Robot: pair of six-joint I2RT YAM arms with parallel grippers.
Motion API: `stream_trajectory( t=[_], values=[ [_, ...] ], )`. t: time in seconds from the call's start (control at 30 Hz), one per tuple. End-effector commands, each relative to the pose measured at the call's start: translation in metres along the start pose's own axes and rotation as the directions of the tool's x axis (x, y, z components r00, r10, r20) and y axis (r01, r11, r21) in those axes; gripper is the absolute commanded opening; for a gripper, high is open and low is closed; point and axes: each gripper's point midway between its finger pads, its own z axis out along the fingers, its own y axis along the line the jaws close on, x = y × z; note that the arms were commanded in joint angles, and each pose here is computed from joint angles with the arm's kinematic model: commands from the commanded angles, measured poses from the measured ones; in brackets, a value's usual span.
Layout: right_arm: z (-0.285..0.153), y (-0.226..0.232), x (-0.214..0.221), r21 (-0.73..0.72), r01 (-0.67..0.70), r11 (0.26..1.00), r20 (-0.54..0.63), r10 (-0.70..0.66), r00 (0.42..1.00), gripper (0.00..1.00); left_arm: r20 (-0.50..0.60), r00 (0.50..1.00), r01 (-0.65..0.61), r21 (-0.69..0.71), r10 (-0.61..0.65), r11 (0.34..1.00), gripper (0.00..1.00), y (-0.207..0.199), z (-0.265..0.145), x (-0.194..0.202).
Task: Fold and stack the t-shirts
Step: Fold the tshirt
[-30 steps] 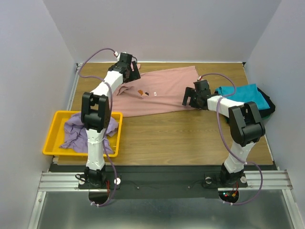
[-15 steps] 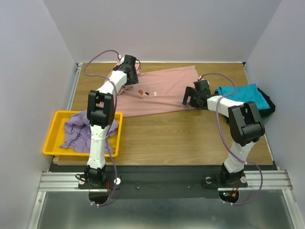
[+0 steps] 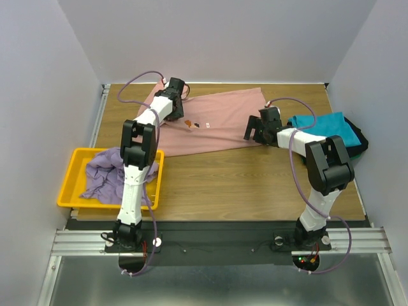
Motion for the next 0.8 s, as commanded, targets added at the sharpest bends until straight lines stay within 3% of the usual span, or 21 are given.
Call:
stream_trajectory(
  t=[0.0,0.07,0.17,0.2,0.23,0.47,0.77],
  values=[
    [0.005,-0.029,0.040,0.090,0.002,0.996,-0.106,0.008,0.994,1.00,0.023,1.000,-0.021,-0.007,0.021,1.000,0.53,-0.001,-0.009,-0.012],
    [0.004,-0.029,0.040,0.088,0.001,0.996,-0.105,0.008,0.994,1.00,0.026,0.999,-0.025,-0.009,0.025,1.000,0.45,-0.001,-0.009,-0.013],
    [0.003,-0.029,0.039,0.089,0.003,0.996,-0.101,0.006,0.995,1.00,0.039,0.999,-0.023,-0.003,0.023,1.000,0.25,-0.002,-0.011,-0.018],
    [0.003,-0.029,0.039,0.089,0.003,0.996,-0.101,0.006,0.995,1.00,0.046,0.999,-0.027,-0.001,0.027,1.000,0.09,-0.003,-0.012,-0.020],
    [0.003,-0.029,0.038,0.089,0.002,0.996,-0.100,0.007,0.995,1.00,0.053,0.998,-0.030,0.000,0.030,1.000,0.01,-0.003,-0.012,-0.022],
    [0.001,-0.030,0.037,0.094,0.004,0.996,-0.094,0.005,0.996,1.00,0.151,0.986,-0.083,0.029,0.077,0.996,0.00,-0.005,-0.030,-0.050],
    [0.001,-0.032,0.038,0.102,0.005,0.995,-0.093,0.004,0.996,1.00,0.301,0.934,-0.225,0.084,0.191,0.971,0.00,-0.016,-0.050,-0.086]
  ],
)
